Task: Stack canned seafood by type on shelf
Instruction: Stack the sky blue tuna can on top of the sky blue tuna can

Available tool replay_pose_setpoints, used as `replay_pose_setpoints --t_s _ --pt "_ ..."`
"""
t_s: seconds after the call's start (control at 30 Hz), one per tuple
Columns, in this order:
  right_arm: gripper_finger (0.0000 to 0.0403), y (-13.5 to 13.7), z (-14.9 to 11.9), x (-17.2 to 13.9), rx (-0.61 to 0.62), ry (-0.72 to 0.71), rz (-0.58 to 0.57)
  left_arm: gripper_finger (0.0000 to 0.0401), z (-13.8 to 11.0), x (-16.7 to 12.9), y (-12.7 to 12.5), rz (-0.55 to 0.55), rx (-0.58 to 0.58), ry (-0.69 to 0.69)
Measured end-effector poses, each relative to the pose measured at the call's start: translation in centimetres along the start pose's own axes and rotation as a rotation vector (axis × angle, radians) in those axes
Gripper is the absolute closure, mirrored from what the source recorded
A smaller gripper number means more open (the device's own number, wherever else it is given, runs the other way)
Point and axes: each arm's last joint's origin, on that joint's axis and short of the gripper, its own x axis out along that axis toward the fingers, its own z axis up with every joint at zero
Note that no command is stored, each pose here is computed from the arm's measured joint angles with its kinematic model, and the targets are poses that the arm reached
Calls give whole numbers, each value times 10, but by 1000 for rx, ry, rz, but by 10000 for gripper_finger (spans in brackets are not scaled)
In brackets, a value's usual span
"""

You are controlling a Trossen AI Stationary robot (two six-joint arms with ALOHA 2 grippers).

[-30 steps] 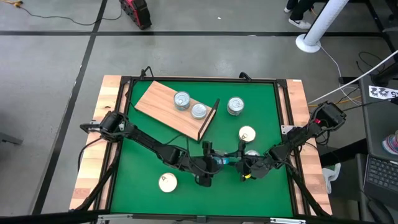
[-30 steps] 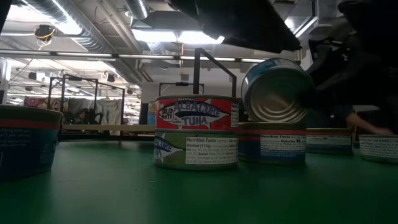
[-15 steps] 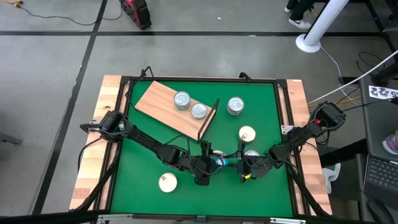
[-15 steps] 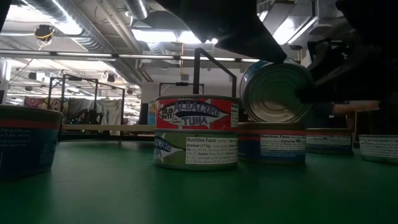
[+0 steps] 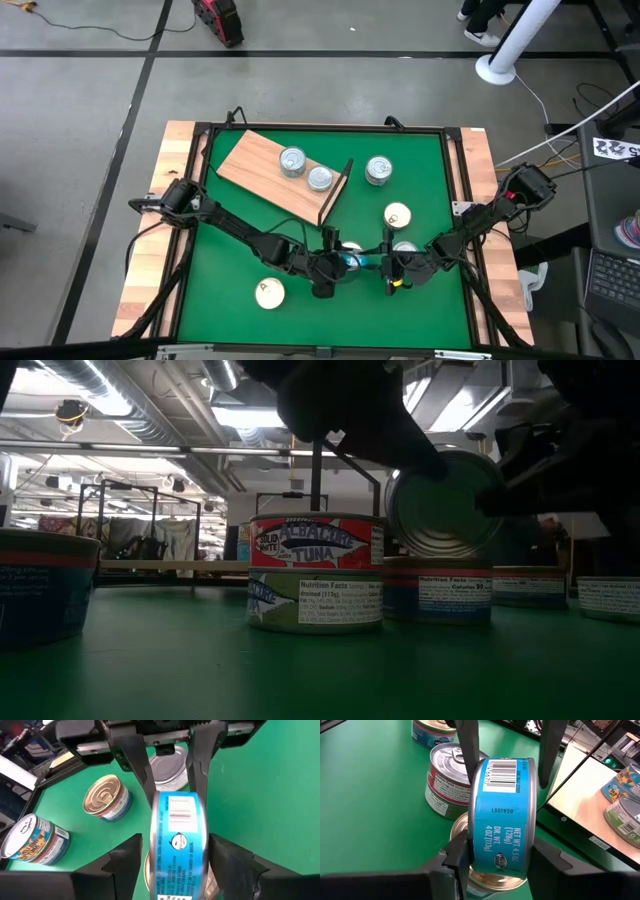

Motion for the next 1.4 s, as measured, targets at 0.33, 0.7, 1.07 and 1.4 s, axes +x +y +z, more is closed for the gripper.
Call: replay_pose_setpoints --t_s 0.33,0.7,1.07,1.4 --pt "254 0 1 0 5 -10 13 258 0 0 0 -2 4 -1" --pt "138 1 16 1 29 -53 9 258 15 -23 16 -1 -19 -28" --pt "119 -12 60 -12 -1 -118 -26 253 40 -83 43 -4 -37 -92" --pt "118 -42 67 -50 -38 -26 -78 251 55 -137 73 107 -15 -152"
